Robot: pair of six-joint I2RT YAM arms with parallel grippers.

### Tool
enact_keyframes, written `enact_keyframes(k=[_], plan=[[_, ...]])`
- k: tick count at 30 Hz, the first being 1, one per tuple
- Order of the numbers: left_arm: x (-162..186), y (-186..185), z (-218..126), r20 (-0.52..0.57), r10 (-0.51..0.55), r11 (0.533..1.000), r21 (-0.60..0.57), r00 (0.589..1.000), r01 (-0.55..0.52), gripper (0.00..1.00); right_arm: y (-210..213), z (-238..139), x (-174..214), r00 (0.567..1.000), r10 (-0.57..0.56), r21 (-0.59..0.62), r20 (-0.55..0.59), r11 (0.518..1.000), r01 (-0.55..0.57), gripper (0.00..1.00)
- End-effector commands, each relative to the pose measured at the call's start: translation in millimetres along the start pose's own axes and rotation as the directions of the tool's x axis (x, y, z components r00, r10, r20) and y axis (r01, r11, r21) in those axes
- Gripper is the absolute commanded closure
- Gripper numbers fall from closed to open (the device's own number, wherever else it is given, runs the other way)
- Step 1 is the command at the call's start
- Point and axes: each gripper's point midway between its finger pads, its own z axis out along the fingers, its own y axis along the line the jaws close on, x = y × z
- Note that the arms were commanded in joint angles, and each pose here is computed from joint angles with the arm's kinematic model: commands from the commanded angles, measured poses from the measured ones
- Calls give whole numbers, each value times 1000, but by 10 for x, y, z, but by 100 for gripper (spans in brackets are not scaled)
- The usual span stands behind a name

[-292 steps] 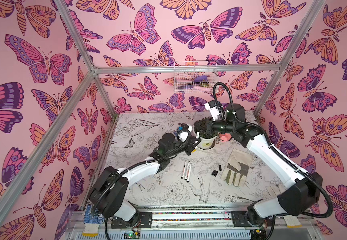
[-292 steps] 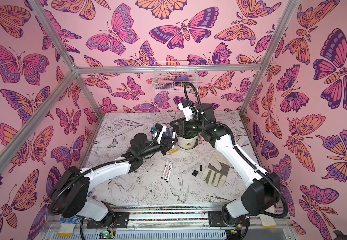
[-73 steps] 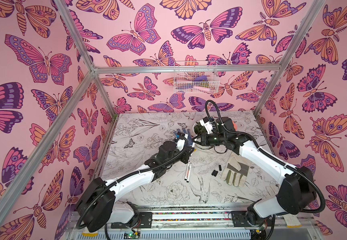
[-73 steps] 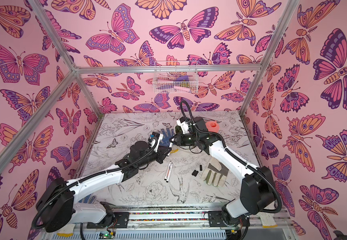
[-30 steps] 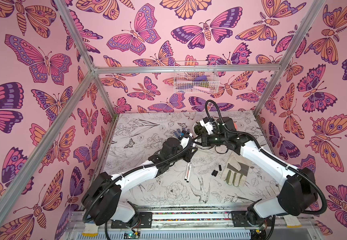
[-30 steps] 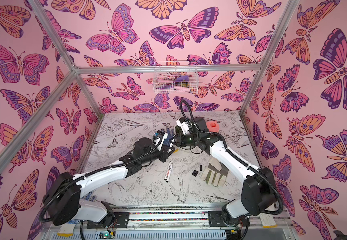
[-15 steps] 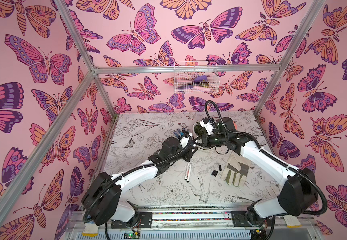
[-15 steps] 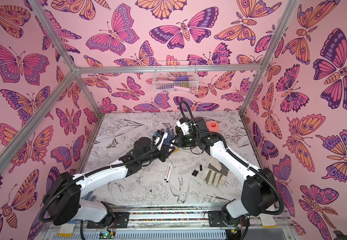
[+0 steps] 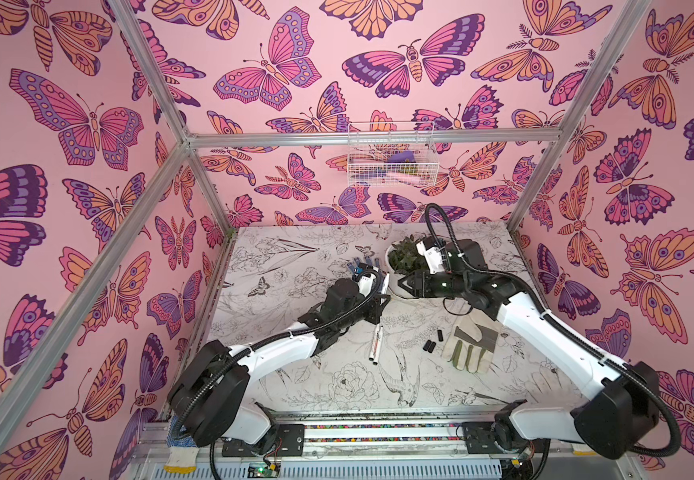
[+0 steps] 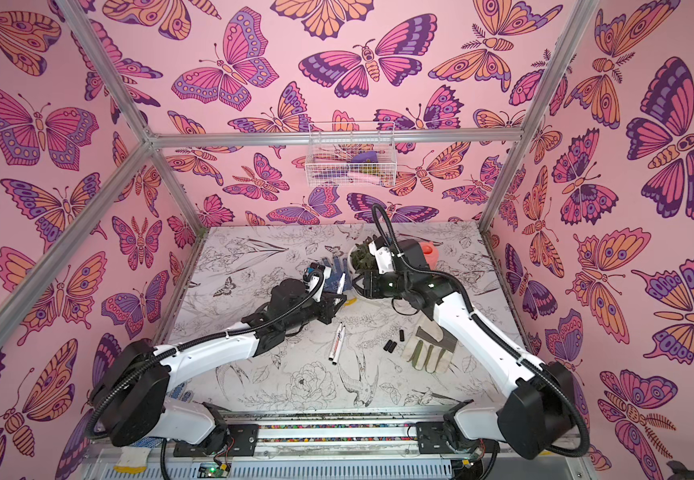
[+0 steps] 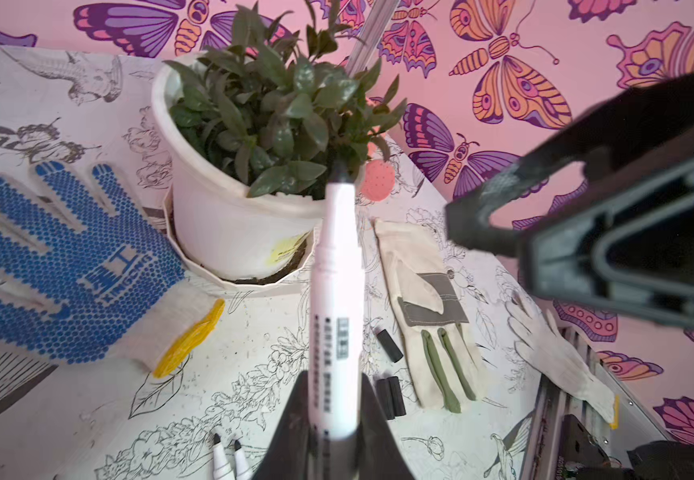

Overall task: Insert the pens into the pen caps
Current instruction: 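Lower the right gripper onto a black cap beside the beige glove and grasp it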

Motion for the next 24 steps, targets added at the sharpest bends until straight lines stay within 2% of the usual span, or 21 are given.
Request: enact_keyframes(k=[1, 5, 10, 17, 24], plan=[[41, 121, -1, 16, -19, 998, -52, 1000, 20, 100, -885, -157, 226, 999, 45, 429, 20, 902, -49, 56], [44, 135, -14, 19, -17, 998, -59, 1000, 18, 100, -1308, -112, 567, 992, 106, 583, -74, 811, -44, 56], [16, 131, -33, 27, -8, 998, -62, 1000, 10, 100, -1551, 83, 916, 961, 183, 647, -207, 762, -6, 56], [42, 130, -62, 25, -12, 998, -67, 1000, 14, 100, -1781, 328, 1156, 930, 226, 680, -290, 732, 34, 57], [51, 143, -108, 31, -12, 997, -80, 999, 14, 100, -1913, 435, 1356, 889, 276, 679, -365, 733, 51, 59]])
